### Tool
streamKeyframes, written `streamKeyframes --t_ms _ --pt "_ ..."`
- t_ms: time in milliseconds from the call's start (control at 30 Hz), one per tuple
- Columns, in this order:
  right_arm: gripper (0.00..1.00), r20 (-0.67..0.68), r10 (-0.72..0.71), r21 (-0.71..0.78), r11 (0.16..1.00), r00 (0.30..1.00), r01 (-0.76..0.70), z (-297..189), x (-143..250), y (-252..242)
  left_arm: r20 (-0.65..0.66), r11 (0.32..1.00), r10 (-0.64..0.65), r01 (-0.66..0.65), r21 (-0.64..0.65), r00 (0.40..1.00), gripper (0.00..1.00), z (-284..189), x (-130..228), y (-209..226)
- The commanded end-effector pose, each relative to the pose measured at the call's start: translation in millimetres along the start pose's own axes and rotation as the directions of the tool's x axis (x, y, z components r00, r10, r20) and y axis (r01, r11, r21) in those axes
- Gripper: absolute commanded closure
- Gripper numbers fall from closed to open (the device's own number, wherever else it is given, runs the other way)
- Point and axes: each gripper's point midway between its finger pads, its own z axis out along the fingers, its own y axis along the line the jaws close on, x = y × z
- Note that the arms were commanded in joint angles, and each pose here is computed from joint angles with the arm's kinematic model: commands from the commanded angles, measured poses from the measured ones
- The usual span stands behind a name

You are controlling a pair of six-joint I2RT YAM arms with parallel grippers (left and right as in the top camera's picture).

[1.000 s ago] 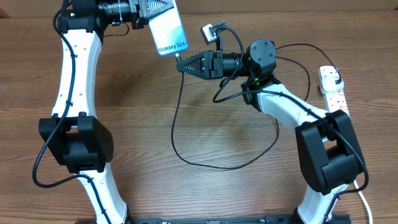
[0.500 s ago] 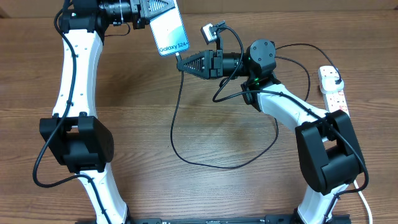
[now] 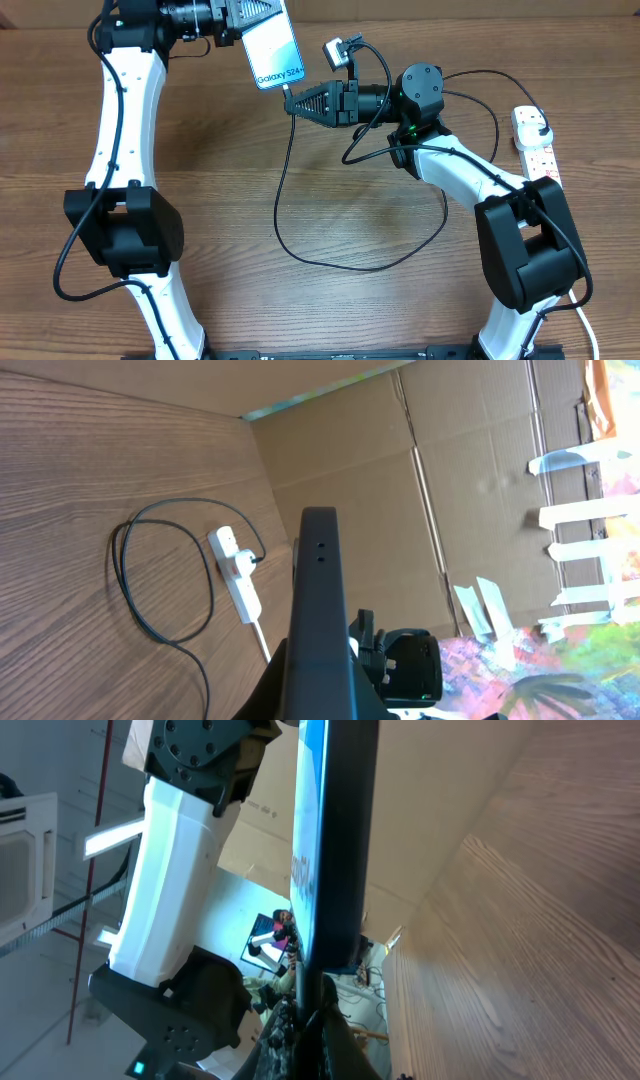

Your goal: Plug charger to phone and switch on socket

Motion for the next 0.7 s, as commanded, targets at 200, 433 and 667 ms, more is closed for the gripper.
streamKeyframes --t_ms 200,433,667 --pt "0.96 0.041 -0.032 -0.005 0.999 0.999 0.032 -0.7 -11.6 11.6 -0.042 0.999 0.019 -0.018 0.038 0.999 0.96 9.7 8.8 -14.2" --pt "0.96 0.043 -0.032 -0.005 0.999 0.999 0.032 -0.7 -11.9 11.6 -0.045 0.999 0.02 -0.018 0.042 0.999 0.96 10.0 9.4 -14.8" --pt "0.96 0.076 -0.03 0.005 1.0 0.997 0.029 -4.9 -19.0 9.9 -0.086 0.991 0.096 -0.087 0.103 0.992 0.96 12.2 18.5 -24.7"
